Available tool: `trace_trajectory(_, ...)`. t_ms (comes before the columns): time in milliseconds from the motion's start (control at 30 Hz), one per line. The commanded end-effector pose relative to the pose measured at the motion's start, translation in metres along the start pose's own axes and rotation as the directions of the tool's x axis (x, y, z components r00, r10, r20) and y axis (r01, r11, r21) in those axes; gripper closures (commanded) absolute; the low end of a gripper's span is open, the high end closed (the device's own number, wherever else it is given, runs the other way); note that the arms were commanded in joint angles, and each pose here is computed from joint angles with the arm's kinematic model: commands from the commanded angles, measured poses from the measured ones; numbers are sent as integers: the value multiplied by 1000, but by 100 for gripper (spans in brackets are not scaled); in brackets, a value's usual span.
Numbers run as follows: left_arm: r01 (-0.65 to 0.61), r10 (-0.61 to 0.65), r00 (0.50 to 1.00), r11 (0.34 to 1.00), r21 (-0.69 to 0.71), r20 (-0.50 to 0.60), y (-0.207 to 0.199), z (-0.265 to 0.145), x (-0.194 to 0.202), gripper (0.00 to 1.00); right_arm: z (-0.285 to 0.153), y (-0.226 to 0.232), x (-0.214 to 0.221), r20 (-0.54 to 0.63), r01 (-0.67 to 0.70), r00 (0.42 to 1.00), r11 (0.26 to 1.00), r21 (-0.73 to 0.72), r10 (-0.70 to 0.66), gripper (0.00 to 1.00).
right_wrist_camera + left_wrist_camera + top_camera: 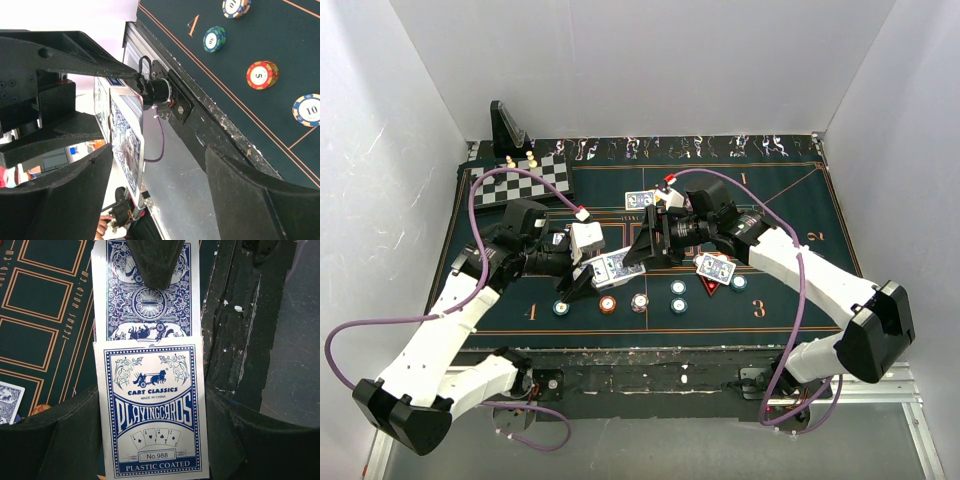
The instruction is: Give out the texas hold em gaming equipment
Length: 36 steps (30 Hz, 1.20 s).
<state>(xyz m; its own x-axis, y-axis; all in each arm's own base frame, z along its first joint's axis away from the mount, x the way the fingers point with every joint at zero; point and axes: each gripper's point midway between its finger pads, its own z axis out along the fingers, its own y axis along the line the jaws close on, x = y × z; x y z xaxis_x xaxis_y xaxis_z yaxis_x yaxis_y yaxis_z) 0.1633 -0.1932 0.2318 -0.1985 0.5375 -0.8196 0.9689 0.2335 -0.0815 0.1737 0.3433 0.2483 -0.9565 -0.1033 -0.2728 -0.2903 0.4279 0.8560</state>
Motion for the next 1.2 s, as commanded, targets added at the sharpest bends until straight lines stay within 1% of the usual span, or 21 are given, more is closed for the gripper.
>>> trace_trajectory(0,-29,29,999,1000,-9,44,2,-2,-12,94,2,26,-11,26,44,999,996,-75,-43,23)
trace_trajectory(200,-32,33,998,999,-10,46,1,-3,-11,94,2,22,-8,24,35,999,997,-72,-33,37)
trace_trajectory(500,-38,39,998,999,-16,52,0,-5,-12,94,-6,13,-6,47,18,999,999,-43,-16,42)
trace_trajectory(800,-41,42,997,999,-20,58,-1,-7,-14,94,-15,2,-8,68,-11,998,1000,-21,13,50)
trace_trajectory(1167,-40,41,998,999,-20,56,-1,-6,-13,94,-34,2,-16,114,-17,993,1000,-21,20,60)
